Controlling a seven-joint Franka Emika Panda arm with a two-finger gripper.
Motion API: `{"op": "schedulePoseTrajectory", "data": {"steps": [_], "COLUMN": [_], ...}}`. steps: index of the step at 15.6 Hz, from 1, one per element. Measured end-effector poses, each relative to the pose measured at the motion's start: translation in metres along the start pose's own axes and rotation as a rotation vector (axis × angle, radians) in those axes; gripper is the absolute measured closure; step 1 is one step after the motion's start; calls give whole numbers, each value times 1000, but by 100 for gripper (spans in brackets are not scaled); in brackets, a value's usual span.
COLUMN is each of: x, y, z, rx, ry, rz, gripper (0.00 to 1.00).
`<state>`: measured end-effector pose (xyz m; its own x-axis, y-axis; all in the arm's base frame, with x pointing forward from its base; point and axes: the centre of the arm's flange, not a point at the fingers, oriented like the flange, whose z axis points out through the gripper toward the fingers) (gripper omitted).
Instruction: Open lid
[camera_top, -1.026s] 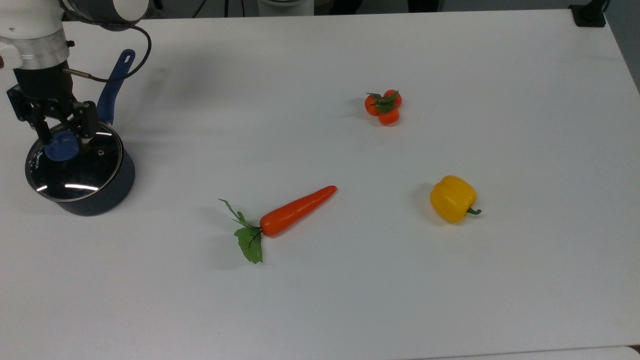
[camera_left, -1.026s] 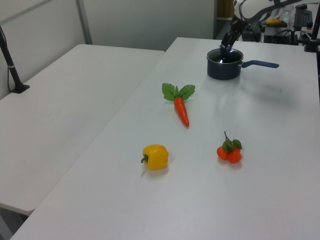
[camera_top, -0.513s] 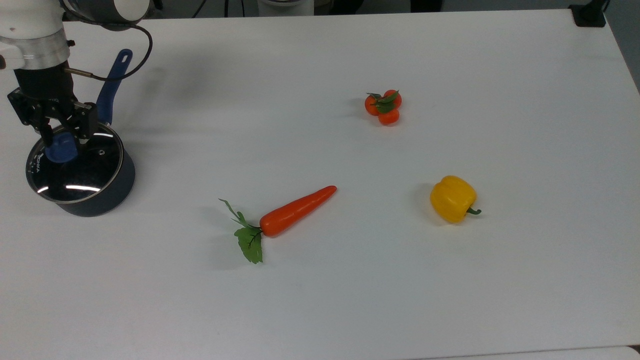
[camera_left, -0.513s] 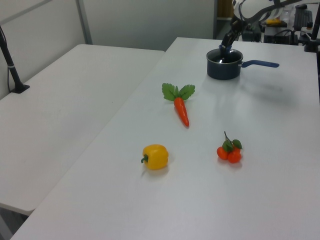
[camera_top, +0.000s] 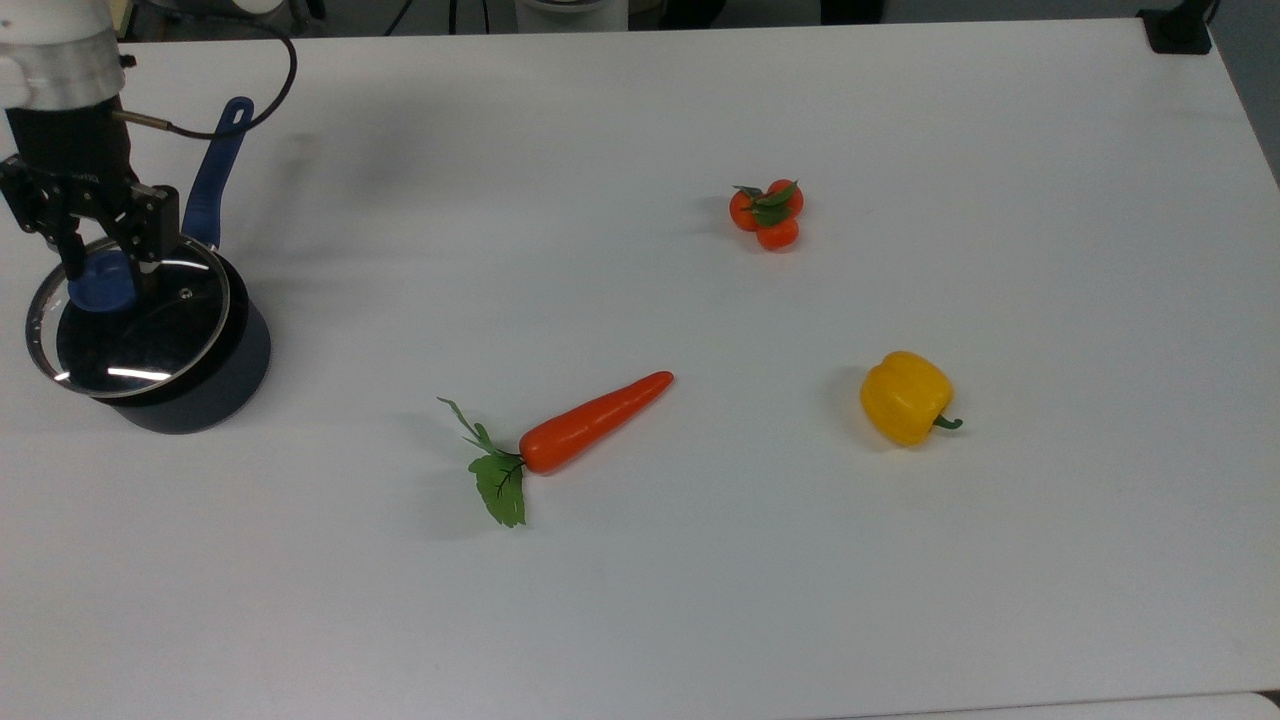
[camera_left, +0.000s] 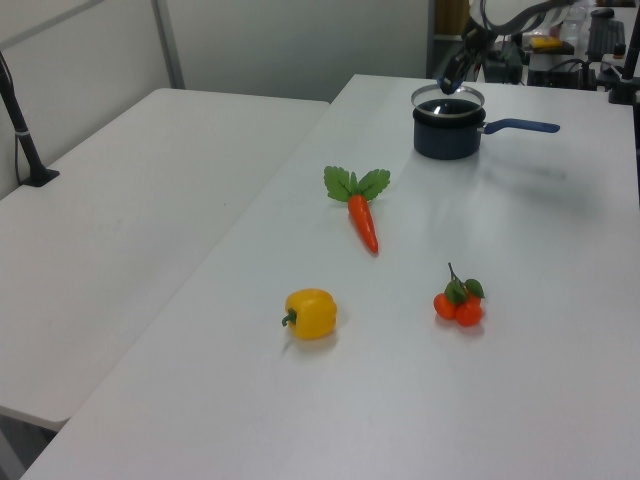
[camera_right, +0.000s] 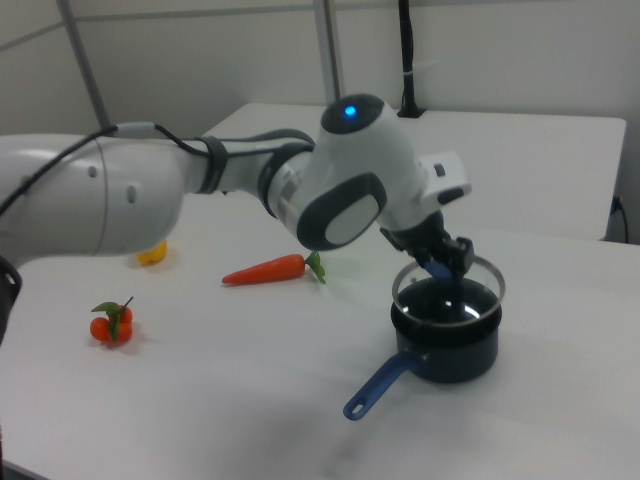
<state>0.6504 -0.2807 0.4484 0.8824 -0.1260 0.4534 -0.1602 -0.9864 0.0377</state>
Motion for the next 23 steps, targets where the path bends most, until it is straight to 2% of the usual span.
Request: {"op": "schedulePoseTrajectory", "data": {"steps": [3, 6, 11, 17, 23], "x": [7, -2, -39, -105, -116], "y": [-24, -86, -184, -278, -297], "z": [-20, -24, -21, 15, 29], "rx": [20, 50, 110, 117, 124], "ry": [8, -25, -99, -226, -185], "rz": [-4, -61, -149, -261, -267], "gripper": [38, 38, 38, 38, 38]}}
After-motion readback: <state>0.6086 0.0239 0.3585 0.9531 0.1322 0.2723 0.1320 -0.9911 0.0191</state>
